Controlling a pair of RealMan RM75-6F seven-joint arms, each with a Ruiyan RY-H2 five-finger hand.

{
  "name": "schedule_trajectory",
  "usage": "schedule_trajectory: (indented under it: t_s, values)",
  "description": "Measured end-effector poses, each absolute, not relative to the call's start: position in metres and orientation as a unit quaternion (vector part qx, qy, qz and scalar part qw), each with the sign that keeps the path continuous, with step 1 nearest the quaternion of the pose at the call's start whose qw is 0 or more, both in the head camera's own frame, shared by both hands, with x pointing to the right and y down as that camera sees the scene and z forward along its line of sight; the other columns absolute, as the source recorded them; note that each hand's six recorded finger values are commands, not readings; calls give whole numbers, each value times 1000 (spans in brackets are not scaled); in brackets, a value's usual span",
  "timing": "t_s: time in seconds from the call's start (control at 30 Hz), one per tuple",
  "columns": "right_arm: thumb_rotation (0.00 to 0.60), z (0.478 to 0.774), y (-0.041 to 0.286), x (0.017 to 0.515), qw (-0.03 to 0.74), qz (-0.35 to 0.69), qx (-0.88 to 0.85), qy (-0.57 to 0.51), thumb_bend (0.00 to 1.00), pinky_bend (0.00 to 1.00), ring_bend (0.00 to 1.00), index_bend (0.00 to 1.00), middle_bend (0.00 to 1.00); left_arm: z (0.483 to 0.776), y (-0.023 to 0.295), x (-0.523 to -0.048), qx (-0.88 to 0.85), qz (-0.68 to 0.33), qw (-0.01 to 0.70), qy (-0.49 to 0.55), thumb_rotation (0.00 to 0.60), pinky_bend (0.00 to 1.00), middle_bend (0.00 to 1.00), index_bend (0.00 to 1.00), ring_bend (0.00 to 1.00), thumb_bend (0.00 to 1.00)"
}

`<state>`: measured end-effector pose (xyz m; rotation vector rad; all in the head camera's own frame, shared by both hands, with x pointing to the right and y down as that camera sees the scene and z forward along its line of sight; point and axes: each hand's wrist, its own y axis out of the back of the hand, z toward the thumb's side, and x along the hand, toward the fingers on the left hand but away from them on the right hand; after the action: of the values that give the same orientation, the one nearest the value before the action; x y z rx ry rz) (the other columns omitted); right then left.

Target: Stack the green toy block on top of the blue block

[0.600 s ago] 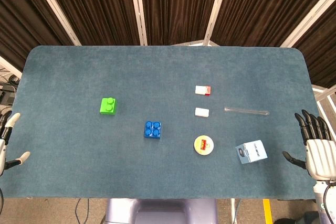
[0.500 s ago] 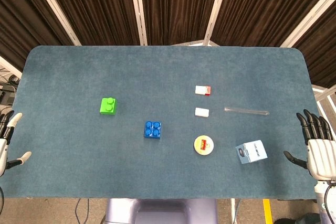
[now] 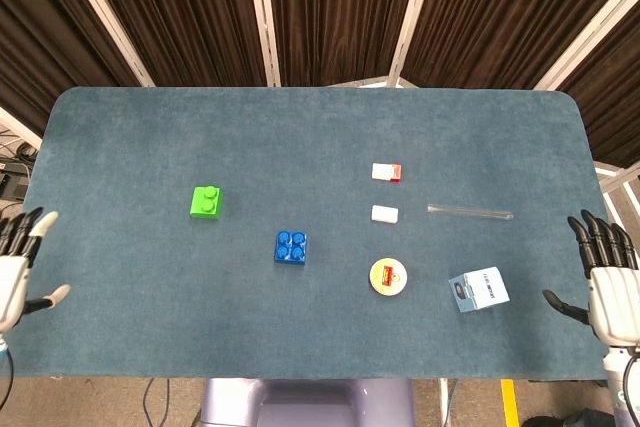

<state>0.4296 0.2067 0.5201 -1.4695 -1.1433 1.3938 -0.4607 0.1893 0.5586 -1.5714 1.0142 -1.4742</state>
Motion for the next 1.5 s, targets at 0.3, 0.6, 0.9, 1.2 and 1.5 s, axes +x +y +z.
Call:
schedule_trajectory:
  t_s: [0.3,0.6,0.9,1.2,1.5]
  values:
    - [600,518,205,429,415,562,-558,-448,0,0,0,18,0,628,117,-407,-672,-557,362,327,600,0,0,0,0,85]
    - [600,526,205,444,413,594,-528,-444,0,0,0,18,0,684,60,-347,-697,-563,373,243,600,4,0,0,5,85]
    - [600,528,204,458,412,610,-507,-448,0,0,0,18,0,716,45,-317,-706,-574,368,192,600,190,154,93,176,86]
    - [600,531,203,462,406,616,-505,-448,0,0,0,18,0,740,45,-297,-710,-582,359,170,600,273,258,212,286,96]
    - [600,536,202,464,402,620,-508,-444,0,0,0,18,0,753,42,-290,-702,-591,359,168,600,294,285,264,310,114]
